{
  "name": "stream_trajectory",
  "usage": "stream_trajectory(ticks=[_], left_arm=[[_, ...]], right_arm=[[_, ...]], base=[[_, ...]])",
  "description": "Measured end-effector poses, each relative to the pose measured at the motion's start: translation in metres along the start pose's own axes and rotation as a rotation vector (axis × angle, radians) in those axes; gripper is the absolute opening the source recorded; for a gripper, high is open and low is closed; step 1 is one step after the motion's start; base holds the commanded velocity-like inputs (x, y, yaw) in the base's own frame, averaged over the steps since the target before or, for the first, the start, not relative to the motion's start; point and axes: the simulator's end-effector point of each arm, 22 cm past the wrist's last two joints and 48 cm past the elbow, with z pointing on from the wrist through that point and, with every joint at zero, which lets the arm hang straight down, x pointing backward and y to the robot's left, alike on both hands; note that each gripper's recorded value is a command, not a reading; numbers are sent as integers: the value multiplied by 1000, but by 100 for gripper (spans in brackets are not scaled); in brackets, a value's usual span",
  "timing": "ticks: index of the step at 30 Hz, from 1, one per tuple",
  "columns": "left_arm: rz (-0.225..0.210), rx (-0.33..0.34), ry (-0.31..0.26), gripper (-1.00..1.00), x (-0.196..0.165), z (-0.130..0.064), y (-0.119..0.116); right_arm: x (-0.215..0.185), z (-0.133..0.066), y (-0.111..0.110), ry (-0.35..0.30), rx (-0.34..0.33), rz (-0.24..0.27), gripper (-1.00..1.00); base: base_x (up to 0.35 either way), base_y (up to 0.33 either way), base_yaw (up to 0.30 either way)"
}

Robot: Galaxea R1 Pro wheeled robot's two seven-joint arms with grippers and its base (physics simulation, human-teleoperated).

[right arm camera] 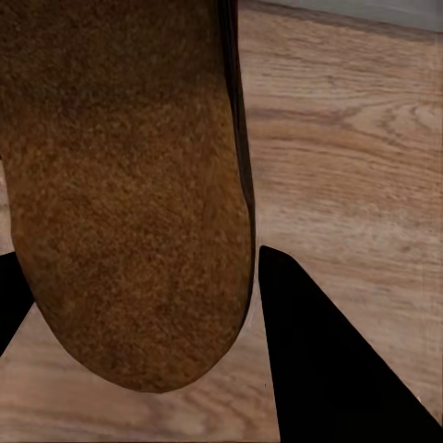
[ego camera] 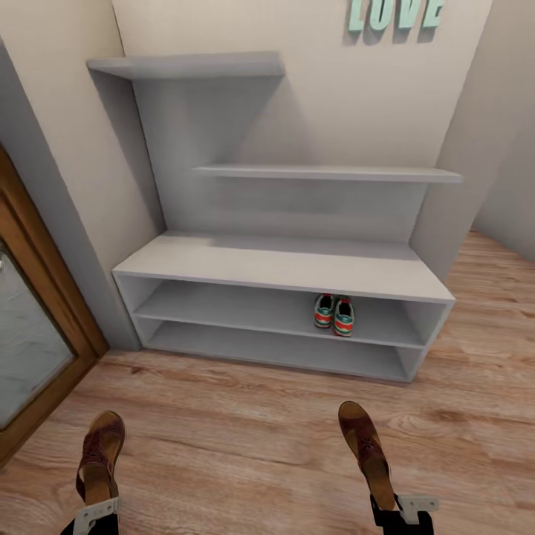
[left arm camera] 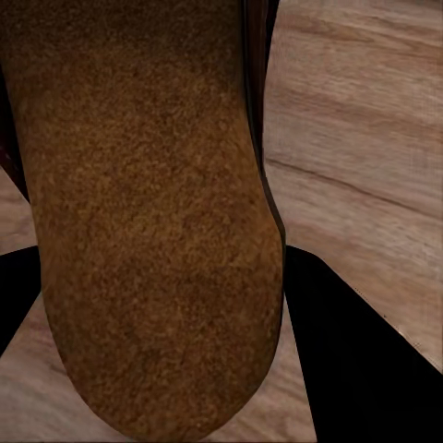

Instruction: Pick up the two gym shoes and the two sandals from the corridor floor and place them onto the hallstand (shoe rack) in the corridor, making sure they are on the rack and not on the floor. Arrange them so the two gym shoes are next to each other and the two sandals are next to each other.

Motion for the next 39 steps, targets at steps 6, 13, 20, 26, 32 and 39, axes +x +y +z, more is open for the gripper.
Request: stream_trajectory(ticks=[6, 13, 20, 26, 32, 39], left_arm=[[0, 0, 0, -100, 0, 0, 0], [0, 0, 0, -100, 0, 0, 0], [0, 0, 0, -100, 0, 0, 0], [0, 0, 0, -100, 0, 0, 0], [0, 0, 0, -100, 0, 0, 0], [5, 7, 3, -100, 1, 0, -2]], right_arm=[[0, 0, 0, 0, 0, 0, -100], [0, 0, 0, 0, 1, 1, -100], [0, 0, 0, 0, 1, 1, -100], [0, 0, 0, 0, 1, 1, -100], [0, 0, 0, 0, 0, 0, -100], [0, 0, -1, -1, 1, 0, -100]], base=[[76, 308, -21], [84, 308, -214], [85, 308, -280], [85, 308, -283], [48, 267, -251], [5, 54, -53]])
